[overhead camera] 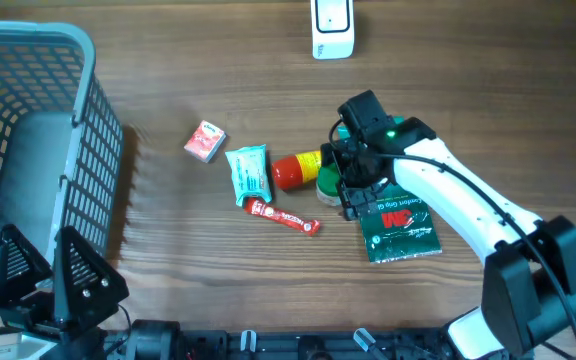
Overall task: Scan the item barcode
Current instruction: 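Move the right gripper over the green-lid jar, then lower the right gripper and grasp the green-lid jar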
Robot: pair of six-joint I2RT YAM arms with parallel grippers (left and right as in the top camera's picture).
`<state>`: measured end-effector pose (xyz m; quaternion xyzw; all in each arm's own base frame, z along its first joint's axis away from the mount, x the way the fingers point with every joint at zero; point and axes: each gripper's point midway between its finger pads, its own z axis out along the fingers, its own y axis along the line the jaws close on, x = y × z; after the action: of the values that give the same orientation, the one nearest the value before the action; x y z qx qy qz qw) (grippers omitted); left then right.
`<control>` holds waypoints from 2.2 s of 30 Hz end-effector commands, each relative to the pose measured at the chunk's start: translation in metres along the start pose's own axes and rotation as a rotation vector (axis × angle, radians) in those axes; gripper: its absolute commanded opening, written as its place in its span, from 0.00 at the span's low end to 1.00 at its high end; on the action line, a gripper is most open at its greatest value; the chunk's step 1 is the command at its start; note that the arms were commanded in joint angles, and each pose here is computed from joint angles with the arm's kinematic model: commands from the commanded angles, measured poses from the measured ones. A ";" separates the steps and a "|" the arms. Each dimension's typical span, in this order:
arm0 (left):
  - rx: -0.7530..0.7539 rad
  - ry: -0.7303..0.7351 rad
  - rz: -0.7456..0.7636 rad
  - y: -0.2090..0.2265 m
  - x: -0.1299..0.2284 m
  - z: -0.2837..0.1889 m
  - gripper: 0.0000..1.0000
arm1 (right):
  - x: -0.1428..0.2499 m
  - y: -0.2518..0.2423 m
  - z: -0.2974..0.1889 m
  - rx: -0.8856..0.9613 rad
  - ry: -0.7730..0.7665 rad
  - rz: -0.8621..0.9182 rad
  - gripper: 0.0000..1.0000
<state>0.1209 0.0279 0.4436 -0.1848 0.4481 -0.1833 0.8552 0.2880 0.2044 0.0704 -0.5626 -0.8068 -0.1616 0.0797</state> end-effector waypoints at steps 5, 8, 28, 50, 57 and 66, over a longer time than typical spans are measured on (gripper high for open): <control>-0.019 -0.013 0.023 0.004 -0.002 -0.001 1.00 | -0.002 0.005 0.015 0.022 -0.003 -0.024 0.92; -0.019 -0.013 0.023 0.004 -0.002 -0.001 1.00 | -0.001 0.009 0.000 0.032 -0.025 -0.066 0.94; -0.019 -0.014 0.023 0.004 -0.002 -0.001 1.00 | -0.006 0.000 0.016 0.218 -0.138 -0.078 0.99; -0.046 0.045 0.037 0.011 0.013 -0.002 1.00 | -0.055 -0.002 0.014 0.469 -0.188 -1.266 0.68; 0.021 0.262 0.057 0.006 0.063 -0.003 1.00 | -0.047 0.000 0.011 0.468 -0.169 -1.332 0.86; 0.022 0.460 0.065 0.023 0.128 -0.012 1.00 | -0.024 0.009 -0.071 0.271 -0.301 -0.663 1.00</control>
<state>0.1712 -0.0091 0.3592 -0.1271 0.6021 -0.2031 0.7616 0.3003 0.1723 0.1045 -0.0343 -0.9991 0.0266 0.0029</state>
